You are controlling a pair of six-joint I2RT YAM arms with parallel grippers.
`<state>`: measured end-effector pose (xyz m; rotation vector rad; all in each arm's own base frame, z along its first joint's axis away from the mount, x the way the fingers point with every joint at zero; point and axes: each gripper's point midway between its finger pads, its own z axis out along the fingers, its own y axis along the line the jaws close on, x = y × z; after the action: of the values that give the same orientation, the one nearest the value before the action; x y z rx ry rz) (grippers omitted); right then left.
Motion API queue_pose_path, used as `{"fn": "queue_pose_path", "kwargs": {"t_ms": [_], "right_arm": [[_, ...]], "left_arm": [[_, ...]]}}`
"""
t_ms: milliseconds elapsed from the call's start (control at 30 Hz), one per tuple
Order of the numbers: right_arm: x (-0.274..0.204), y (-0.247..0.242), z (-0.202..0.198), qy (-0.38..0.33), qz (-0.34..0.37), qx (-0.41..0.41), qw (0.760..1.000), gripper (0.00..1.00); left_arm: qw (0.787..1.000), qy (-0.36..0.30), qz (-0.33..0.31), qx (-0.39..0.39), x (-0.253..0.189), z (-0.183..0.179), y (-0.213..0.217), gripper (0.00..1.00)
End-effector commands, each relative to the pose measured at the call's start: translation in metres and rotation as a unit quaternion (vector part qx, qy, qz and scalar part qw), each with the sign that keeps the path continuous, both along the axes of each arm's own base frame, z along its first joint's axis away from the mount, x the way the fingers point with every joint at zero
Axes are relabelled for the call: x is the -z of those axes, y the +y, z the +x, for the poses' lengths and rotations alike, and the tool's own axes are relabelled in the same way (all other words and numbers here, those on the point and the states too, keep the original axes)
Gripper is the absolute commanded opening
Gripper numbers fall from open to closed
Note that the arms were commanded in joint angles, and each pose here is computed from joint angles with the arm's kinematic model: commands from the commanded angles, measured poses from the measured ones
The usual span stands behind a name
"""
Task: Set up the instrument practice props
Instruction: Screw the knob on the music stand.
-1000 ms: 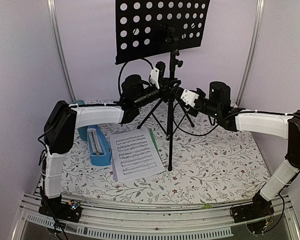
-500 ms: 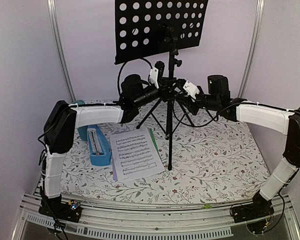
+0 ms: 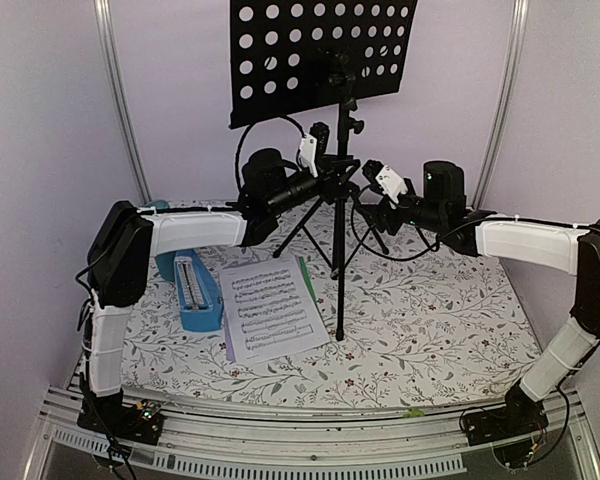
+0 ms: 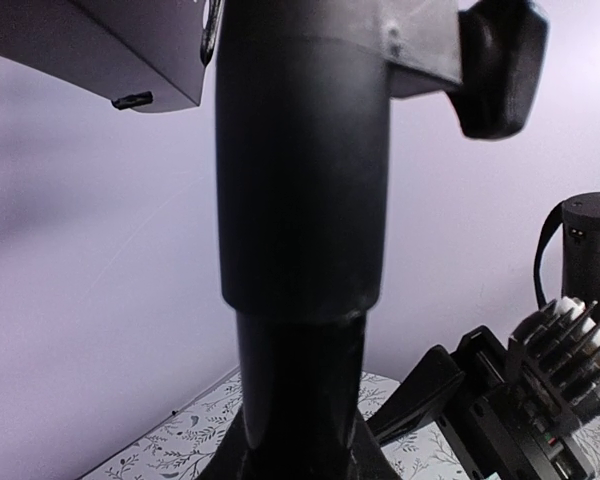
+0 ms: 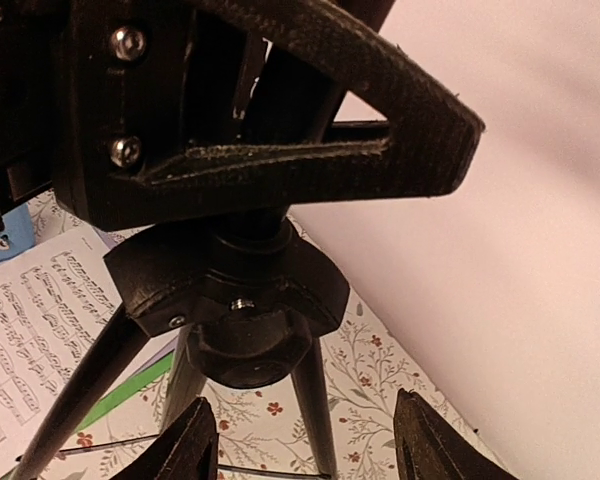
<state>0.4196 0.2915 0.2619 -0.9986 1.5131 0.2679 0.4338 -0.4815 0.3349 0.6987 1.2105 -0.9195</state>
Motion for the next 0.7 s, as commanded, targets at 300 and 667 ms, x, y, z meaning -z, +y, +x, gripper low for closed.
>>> {"fn": "queue_pose_path", "kwargs": {"t_ms": [300,667], "right_arm": [[-0.041,0.008,-0.007,-0.197,-0.076,-0.022,0.977,0.60],[-0.028,0.020,-0.012,-0.224,-0.138,-0.033,0.964,0.46]], "left_arm": [[0.999,0.033,0.035,0.025,0.019,-0.006,-0.010,0.00],[0.998,0.035,0.034,0.026,0.018,-0.005,-0.010,0.00]]}}
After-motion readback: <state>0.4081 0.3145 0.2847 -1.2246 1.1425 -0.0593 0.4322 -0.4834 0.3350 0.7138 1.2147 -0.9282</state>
